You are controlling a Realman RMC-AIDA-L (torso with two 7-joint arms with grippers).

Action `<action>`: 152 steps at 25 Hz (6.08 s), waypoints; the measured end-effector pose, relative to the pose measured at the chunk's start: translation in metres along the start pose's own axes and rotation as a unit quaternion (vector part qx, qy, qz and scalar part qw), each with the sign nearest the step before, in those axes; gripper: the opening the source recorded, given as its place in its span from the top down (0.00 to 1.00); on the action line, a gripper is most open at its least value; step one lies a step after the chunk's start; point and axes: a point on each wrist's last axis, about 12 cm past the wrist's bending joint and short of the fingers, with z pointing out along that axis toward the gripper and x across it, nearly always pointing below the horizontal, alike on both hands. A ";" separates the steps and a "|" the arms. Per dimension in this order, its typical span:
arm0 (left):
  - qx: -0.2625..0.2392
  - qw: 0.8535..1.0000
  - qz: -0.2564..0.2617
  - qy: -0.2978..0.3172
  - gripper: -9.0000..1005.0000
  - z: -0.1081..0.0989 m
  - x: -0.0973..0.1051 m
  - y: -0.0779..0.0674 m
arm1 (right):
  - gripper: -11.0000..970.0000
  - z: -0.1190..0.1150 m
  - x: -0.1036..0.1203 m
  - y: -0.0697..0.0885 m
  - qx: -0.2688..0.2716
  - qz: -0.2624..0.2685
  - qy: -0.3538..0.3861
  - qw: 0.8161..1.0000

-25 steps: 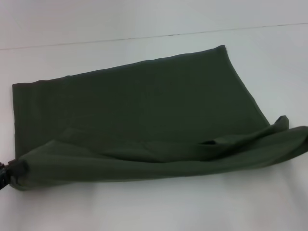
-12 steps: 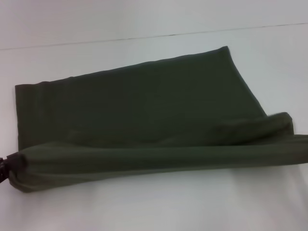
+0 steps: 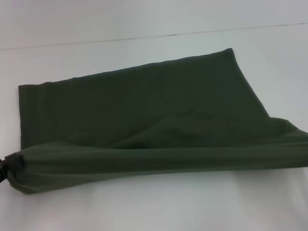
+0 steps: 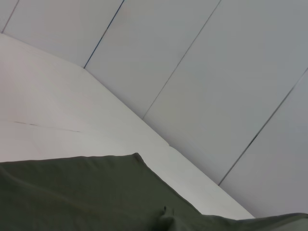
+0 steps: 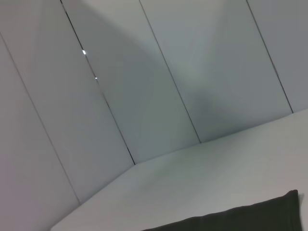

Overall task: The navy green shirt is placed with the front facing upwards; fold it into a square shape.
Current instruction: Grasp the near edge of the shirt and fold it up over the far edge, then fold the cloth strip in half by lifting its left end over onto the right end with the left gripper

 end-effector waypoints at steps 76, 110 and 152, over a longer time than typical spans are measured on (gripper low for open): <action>-0.206 0.978 0.007 -0.034 0.97 0.131 -0.087 0.084 | 0.96 0.282 -0.078 -0.060 0.103 0.049 0.109 0.987; -0.263 0.962 -0.003 -0.070 0.92 0.137 -0.076 0.090 | 0.92 0.292 -0.075 -0.060 0.128 0.053 0.102 0.985; -0.107 0.989 -0.018 -0.097 0.06 0.048 -0.026 0.038 | 0.07 0.136 -0.071 -0.072 0.015 0.175 0.132 0.976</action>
